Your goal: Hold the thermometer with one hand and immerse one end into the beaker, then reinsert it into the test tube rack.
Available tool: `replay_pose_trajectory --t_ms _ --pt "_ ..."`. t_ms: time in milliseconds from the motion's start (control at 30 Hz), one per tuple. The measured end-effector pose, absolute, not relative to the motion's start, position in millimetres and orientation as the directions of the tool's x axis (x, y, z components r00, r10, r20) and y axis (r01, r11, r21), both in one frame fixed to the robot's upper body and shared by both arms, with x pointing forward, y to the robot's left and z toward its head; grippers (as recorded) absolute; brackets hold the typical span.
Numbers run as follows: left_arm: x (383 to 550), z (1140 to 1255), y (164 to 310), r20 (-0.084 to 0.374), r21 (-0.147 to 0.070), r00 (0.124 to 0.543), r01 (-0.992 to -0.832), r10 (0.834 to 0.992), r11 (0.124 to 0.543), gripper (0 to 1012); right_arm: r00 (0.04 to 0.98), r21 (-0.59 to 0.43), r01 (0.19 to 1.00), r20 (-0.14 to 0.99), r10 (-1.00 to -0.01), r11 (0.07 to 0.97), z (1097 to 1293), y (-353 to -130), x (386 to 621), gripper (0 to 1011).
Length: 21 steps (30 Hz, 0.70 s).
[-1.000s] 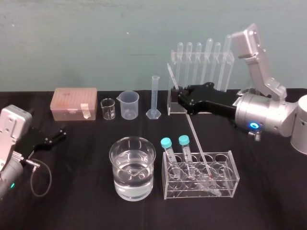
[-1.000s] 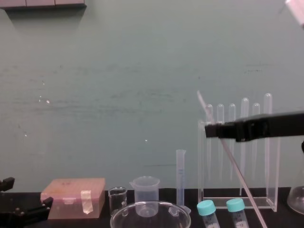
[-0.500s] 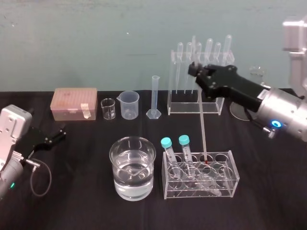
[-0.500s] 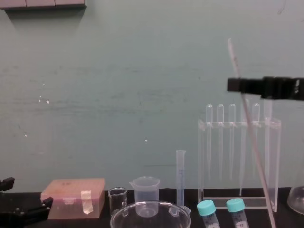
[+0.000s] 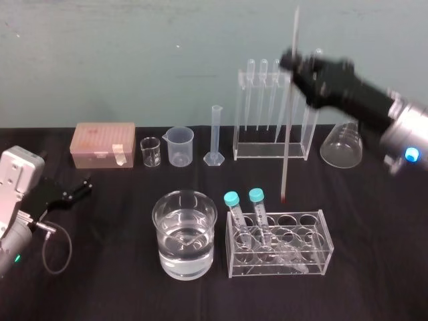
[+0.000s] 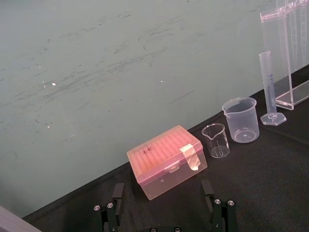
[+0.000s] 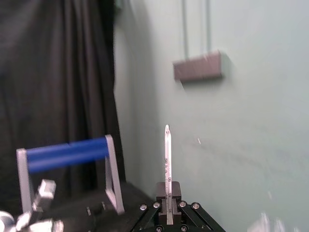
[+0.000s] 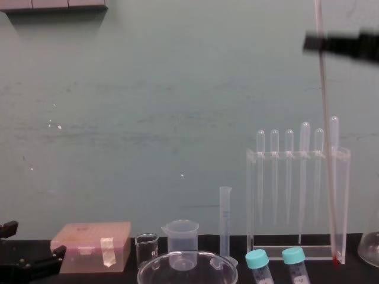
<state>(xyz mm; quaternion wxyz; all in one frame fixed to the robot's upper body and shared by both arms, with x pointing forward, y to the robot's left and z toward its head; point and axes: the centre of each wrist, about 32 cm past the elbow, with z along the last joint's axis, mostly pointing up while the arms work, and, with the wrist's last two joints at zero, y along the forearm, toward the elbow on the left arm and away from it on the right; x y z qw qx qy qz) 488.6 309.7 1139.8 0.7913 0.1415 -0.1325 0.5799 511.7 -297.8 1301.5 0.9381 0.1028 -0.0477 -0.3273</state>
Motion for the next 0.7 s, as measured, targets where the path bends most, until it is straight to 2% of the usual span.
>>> replay_pose_trajectory --t_ms 67,100,133,233,333,500,600,700 --pt "488.6 1139.8 309.7 0.374 0.07 0.292 -0.955 0.88 0.287 1008 0.798 0.257 0.571 0.049 -0.6 0.78 1318.4 -297.6 516.7 58" --pt "488.6 1139.8 309.7 0.374 0.07 0.292 -0.955 0.88 0.287 1008 0.798 0.257 0.571 0.049 -0.6 0.78 1318.4 -297.6 516.7 58" --pt "488.6 1139.8 309.7 0.374 0.07 0.292 -0.955 0.88 0.287 1008 0.809 0.28 0.545 0.071 -0.583 0.79 1330.9 -296.6 520.8 58" --pt "488.6 1139.8 309.6 0.374 0.07 0.292 -0.955 0.88 0.287 1008 0.831 0.319 0.491 0.107 -0.545 0.811 1351.0 -291.2 531.0 58" --pt "488.6 1139.8 309.7 0.374 0.07 0.292 -0.955 0.88 0.287 1008 0.855 0.339 0.442 0.122 -0.505 0.831 1360.2 -280.4 541.9 58" --pt "488.6 1139.8 309.7 0.374 0.07 0.292 -0.955 0.88 0.287 1008 0.903 0.349 0.36 0.103 -0.417 0.866 1358.9 -251.9 555.4 58" --pt "488.6 1139.8 309.6 0.374 0.07 0.292 -0.955 0.88 0.287 1008 0.94 0.348 0.29 0.073 -0.335 0.891 1350.9 -226.6 561.7 58" --pt "488.6 1139.8 309.7 0.374 0.07 0.292 -0.955 0.88 0.287 1008 0.956 0.344 0.253 0.055 -0.288 0.904 1345.2 -212.9 564.3 58"
